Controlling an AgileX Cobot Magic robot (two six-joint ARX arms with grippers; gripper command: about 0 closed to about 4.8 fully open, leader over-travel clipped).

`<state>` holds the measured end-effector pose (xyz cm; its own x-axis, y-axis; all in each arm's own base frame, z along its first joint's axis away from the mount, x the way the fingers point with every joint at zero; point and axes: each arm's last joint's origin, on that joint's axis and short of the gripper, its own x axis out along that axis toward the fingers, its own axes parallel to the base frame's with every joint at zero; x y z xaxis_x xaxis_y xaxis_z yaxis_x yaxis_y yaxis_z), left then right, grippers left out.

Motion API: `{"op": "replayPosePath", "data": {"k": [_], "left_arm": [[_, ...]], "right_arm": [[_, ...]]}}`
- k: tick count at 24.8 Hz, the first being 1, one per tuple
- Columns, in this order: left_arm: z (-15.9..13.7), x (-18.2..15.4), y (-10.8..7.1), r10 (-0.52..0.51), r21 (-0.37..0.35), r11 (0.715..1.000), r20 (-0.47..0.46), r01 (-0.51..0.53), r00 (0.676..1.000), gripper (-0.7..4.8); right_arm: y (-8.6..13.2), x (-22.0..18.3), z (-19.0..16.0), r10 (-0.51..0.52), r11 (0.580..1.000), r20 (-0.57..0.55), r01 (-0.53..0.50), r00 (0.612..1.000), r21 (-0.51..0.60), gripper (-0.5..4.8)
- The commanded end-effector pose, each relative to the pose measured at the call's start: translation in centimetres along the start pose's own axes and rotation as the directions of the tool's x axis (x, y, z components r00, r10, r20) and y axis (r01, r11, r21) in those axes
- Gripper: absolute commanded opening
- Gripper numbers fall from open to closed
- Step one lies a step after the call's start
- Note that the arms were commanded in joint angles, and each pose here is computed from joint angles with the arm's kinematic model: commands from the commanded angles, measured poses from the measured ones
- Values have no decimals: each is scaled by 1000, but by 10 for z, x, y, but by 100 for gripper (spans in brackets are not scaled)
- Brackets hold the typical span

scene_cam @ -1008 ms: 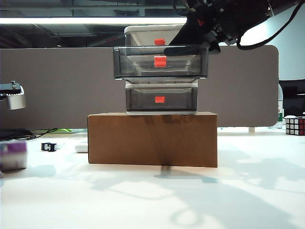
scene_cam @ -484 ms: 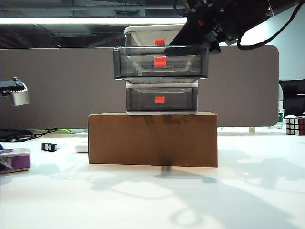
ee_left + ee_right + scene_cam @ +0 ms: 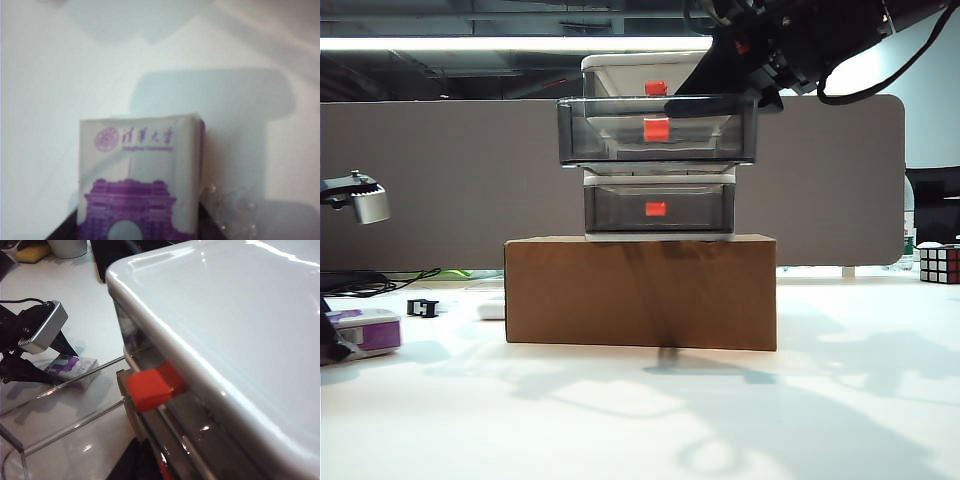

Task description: Open the second layer of the drawer on the table, pick up a pack of napkins on the table and put it in, and finally close the drawer.

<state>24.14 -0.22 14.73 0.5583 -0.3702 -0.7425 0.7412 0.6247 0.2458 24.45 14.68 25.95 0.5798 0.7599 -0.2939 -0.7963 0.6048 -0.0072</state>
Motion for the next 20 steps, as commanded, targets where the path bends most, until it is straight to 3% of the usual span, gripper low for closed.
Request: {"op": "replayPosePath", "data": {"k": [1, 3, 10, 15, 18, 20], "left_arm": [[1, 1, 1, -9, -48, 999, 31, 11, 999, 114], [1, 1, 1, -6, -76, 997, 33, 9, 999, 79], [16, -12, 8, 44, -145, 989, 81, -32, 996, 80], [60, -55, -4, 127, -18, 992, 214, -126, 969, 99], [84, -81, -17, 139, 64, 983, 336, -169, 932, 124], [108, -101, -35, 88, 152, 973, 443, -172, 892, 124]], "right_arm": [[0, -1, 3, 4, 1000, 5, -4, 1000, -4, -5], [0, -1, 3, 4, 1000, 5, -4, 1000, -4, -5], [0, -1, 3, 4, 1000, 8, -4, 1000, -5, -5], [3, -11, 12, -1, 1000, 43, 1, 999, -20, -5], [6, -19, 18, -8, 999, 71, 10, 997, -31, -5], [9, -28, 25, -10, 999, 95, 14, 995, -42, -5]]}}
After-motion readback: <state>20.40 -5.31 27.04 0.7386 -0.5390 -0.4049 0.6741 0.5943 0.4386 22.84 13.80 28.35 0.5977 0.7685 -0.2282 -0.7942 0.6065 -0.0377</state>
